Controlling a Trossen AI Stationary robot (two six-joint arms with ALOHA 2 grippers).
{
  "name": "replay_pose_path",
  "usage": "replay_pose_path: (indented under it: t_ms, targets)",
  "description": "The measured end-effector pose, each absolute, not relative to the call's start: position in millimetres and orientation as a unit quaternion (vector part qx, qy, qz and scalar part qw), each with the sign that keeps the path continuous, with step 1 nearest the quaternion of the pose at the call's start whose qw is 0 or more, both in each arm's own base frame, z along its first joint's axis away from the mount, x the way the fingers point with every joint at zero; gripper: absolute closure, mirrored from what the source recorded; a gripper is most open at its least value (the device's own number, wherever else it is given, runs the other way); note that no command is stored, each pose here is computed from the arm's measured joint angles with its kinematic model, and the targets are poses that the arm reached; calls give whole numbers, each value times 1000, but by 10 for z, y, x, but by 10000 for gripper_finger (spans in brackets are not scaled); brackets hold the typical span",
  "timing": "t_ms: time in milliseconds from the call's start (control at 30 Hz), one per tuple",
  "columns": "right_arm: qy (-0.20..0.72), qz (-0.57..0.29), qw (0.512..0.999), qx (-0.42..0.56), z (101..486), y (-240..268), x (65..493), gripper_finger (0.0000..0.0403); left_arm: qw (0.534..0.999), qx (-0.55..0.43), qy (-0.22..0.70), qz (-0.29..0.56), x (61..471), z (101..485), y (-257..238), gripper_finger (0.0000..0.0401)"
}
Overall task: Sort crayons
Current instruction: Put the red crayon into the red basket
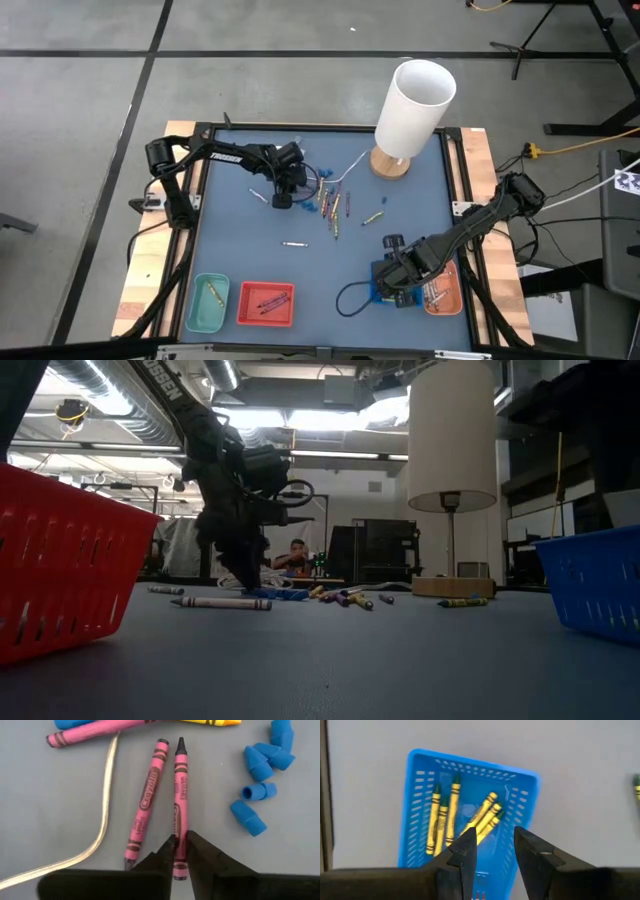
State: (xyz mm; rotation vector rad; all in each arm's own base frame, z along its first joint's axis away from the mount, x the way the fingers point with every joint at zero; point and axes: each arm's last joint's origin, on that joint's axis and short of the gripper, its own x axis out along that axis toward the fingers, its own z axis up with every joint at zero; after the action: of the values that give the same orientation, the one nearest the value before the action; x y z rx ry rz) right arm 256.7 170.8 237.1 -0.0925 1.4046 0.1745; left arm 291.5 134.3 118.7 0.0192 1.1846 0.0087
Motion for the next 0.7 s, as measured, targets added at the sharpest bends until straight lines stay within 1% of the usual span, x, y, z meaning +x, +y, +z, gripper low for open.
replay_pose_path:
  t_ms: [133,300,467,600,700]
  targets:
    - [631,59,770,-68,2481,1602,2527,274,829,-1,560,11,2913,1188,1339,395]
    - [589,-8,799,-121,2661,1474,2431,274,817,-30,575,26,2966,1274,1336,394]
    - [539,-62,826,-153,2792,1396,2390,274,807,-53,587,39,3075,1430,1273,398]
    - [521,-98,828,-183,2807,1362,2384,274,818,-59,571,36,3207,1643,1180,399]
    - [529,-98,817,-205,2804,1343,2361,274,815,-66,575,32,3261,1753,1095,400]
